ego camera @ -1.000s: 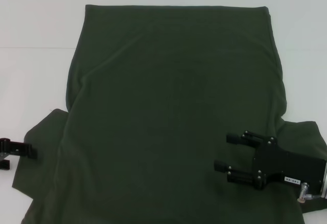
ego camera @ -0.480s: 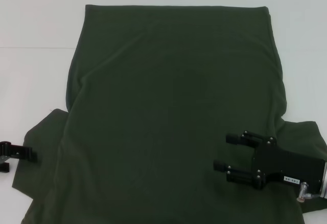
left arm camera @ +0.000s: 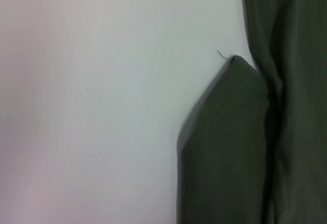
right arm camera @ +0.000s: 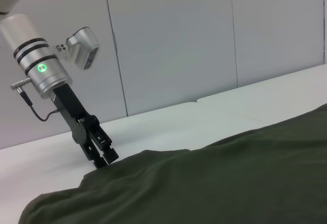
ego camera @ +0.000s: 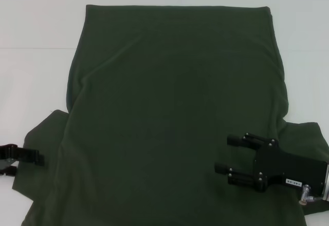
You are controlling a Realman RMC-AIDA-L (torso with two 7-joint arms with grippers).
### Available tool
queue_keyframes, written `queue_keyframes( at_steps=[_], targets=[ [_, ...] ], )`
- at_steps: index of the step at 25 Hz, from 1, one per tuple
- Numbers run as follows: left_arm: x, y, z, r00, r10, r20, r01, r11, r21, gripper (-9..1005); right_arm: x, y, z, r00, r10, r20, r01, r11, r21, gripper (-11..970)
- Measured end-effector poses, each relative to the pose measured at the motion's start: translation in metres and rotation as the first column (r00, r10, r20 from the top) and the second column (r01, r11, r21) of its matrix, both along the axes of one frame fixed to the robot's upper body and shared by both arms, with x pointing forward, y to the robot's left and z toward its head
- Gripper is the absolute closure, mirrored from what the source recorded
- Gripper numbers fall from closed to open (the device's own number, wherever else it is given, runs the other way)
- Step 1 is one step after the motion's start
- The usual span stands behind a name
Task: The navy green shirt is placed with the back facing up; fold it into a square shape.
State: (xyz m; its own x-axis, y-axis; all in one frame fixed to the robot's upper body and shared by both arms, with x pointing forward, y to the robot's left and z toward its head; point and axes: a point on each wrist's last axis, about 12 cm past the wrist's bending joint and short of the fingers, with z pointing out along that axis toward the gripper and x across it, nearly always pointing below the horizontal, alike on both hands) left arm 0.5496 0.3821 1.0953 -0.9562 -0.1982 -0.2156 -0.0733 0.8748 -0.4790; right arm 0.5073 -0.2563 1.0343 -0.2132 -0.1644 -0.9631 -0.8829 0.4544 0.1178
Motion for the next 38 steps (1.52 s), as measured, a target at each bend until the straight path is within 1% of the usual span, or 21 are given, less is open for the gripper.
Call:
queue_keyframes(
  at_steps=[8,13,19,22,25,35,38],
  targets=[
    [0.002,-0.006,-0.002,1.000,-0.007,-0.006,0.007,1.000,-0.025,127,0.000,0.000,0.000,1.000,0.002,0.000,-0.002,1.000,0.001,155],
    [0.005,-0.012,0.001,1.000,-0.024,-0.006,0.024,0.999,-0.037,139,0.000,0.000,0.000,1.000,0.004,0.000,-0.004,1.000,0.002,155],
    [0.008,-0.010,0.003,1.000,-0.011,0.009,0.011,1.000,-0.018,154,-0.001,0.000,0.000,1.000,0.005,-0.001,-0.005,1.000,0.004,155],
    [0.009,-0.013,0.002,1.000,-0.028,0.005,0.028,1.000,0.004,161,-0.001,0.000,0.000,1.000,0.006,-0.001,-0.006,1.000,0.005,155],
    [0.010,-0.015,0.001,0.999,-0.040,0.006,0.040,0.999,0.017,364,-0.002,0.000,0.001,1.000,0.010,0.000,-0.010,1.000,0.009,155],
    [0.010,-0.016,0.002,0.999,-0.046,-0.003,0.046,0.998,0.030,580,-0.003,0.001,0.001,1.000,0.020,0.000,-0.020,1.000,0.019,155],
    [0.010,-0.016,0.002,0.999,-0.046,-0.004,0.047,0.998,0.031,713,-0.004,0.001,0.001,1.000,0.020,0.000,-0.020,1.000,0.020,155]
  ],
)
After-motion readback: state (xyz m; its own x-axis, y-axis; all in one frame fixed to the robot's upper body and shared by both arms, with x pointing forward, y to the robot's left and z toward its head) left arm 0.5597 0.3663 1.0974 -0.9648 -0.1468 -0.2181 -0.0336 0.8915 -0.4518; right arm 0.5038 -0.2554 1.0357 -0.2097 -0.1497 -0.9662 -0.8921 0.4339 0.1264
